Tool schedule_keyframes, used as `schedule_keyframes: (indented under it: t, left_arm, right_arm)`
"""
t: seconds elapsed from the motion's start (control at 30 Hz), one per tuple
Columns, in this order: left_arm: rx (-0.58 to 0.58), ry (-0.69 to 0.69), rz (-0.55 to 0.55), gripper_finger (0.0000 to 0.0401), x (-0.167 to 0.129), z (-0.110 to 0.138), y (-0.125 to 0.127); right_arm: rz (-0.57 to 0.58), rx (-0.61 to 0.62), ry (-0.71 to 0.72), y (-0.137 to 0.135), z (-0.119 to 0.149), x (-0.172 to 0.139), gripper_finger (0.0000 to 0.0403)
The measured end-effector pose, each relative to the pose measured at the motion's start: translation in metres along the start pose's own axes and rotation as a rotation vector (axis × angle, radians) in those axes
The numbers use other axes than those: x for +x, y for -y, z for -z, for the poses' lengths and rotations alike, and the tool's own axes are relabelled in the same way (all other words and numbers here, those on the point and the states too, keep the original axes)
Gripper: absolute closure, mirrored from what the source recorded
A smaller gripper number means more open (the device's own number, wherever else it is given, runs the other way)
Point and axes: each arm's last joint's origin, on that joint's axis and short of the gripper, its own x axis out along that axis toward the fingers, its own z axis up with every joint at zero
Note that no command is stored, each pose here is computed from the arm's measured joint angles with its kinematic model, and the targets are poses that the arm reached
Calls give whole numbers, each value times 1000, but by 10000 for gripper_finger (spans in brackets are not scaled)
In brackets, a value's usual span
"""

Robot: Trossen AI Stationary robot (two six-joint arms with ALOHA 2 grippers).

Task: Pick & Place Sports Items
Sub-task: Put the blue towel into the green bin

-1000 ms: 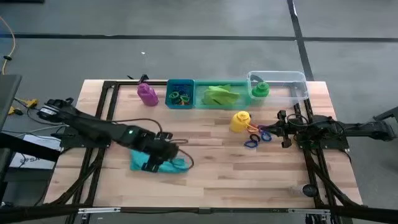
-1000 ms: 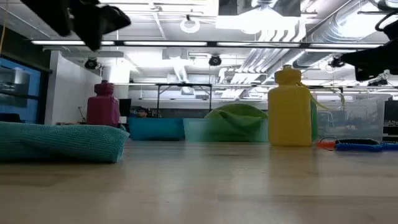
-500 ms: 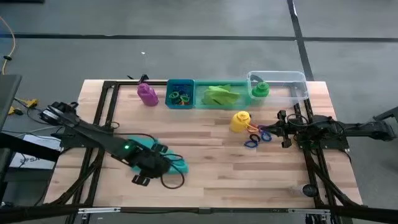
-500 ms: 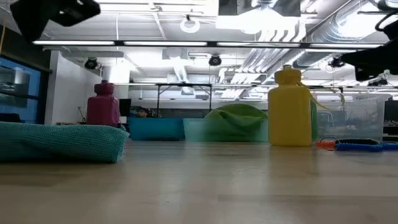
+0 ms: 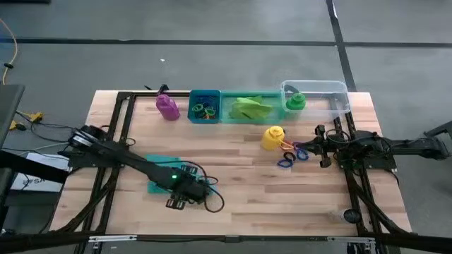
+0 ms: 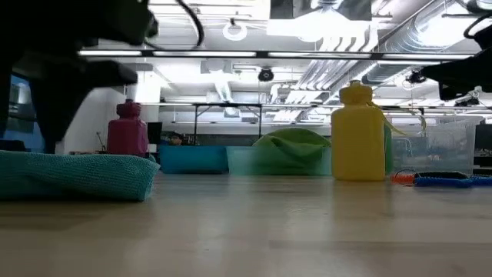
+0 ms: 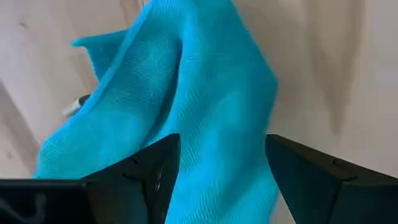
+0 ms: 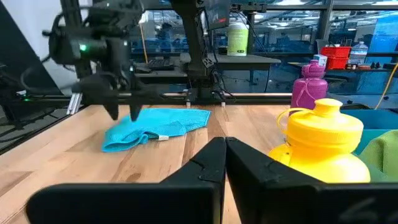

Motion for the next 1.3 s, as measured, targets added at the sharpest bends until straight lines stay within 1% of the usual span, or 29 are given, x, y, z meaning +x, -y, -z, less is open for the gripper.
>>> schedule_keyframes:
  t: [0.17, 0.3, 0.37, 0.47, 0.57, 0.63, 0.67, 0.7, 0.8, 0.93, 1.13, 1.3]
  left_arm:
    - [7, -21, -8, 213, 20, -6, -1]
    - [5, -2, -4, 214, 23, -9, -1]
    - [5, 6, -7, 225, 23, -10, -1]
    - [5, 13, -10, 268, 20, -10, -1]
    - [4, 14, -8, 333, 20, -10, -1]
    - [3, 17, 11, 381, 17, -9, -1]
    - [0, 20, 28, 397, 14, -9, -1]
    - [-4, 24, 47, 399, 11, -9, 0]
    - [-10, 49, 96, 389, -4, -6, 1]
    - [-29, 113, 124, 399, -36, 4, 0]
    - [-80, 222, 123, 399, -89, 27, -11]
    - [-124, 316, 124, 400, -126, 50, -19]
  right_arm:
    - [0, 0, 0, 0, 0, 0, 403]
    - [0, 0, 0, 0, 0, 0, 403]
    - [0, 0, 0, 0, 0, 0, 403]
    - [0, 0, 0, 0, 0, 0, 403]
    - [0, 0, 0, 0, 0, 0, 403]
    - [0, 0, 0, 0, 0, 0, 403]
    - [0, 0, 0, 0, 0, 0, 402]
    - [0, 0, 0, 0, 0, 0, 402]
    - [0, 0, 0, 0, 0, 0, 402]
    - [0, 0, 0, 0, 0, 0, 402]
    - [0, 0, 0, 0, 0, 0, 402]
    - [0, 0, 0, 0, 0, 0, 403]
